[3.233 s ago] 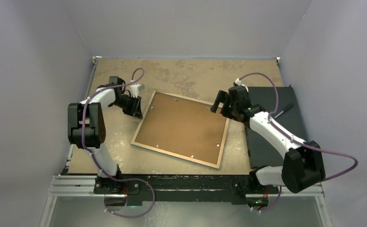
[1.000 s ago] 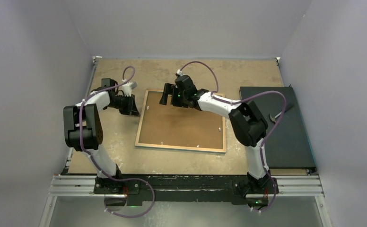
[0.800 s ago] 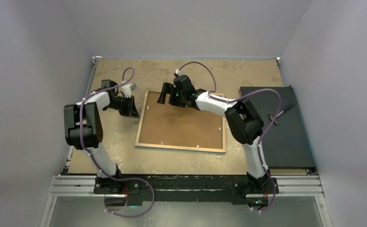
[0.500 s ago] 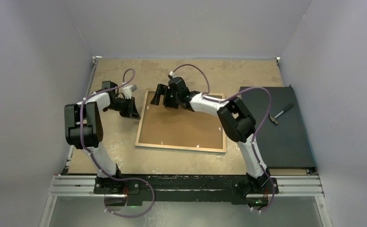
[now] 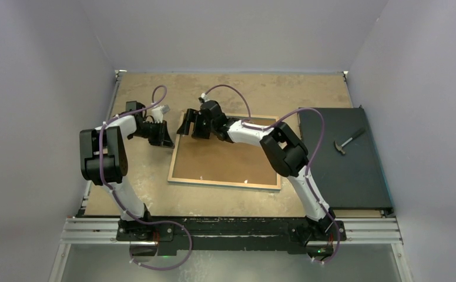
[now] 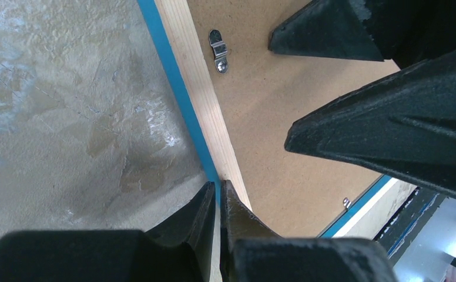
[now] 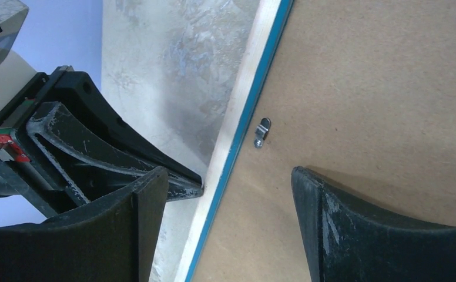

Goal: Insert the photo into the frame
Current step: Install the photo frame at the center of the board.

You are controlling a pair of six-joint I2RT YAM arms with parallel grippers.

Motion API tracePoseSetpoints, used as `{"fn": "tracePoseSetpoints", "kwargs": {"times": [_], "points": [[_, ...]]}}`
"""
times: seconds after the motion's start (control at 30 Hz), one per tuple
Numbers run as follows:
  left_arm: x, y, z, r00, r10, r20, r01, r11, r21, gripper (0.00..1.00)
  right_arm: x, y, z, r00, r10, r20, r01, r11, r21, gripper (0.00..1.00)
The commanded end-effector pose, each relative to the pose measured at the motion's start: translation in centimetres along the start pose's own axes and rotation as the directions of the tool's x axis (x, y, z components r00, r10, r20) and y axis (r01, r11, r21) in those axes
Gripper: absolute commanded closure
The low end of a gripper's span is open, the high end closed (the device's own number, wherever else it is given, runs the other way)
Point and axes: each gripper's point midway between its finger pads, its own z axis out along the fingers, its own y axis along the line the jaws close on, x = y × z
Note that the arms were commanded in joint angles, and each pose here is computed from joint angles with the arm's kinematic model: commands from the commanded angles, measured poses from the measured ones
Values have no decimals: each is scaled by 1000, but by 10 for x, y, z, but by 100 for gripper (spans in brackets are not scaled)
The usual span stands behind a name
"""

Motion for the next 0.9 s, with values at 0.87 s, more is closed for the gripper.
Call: {"fn": "tracePoseSetpoints", "kwargs": {"times": [0.87], "points": [[15,6,6,1000,18,-23,-18,1000,-12,98,13,14,27,997,72,-25,-74,991,-109,26]]}}
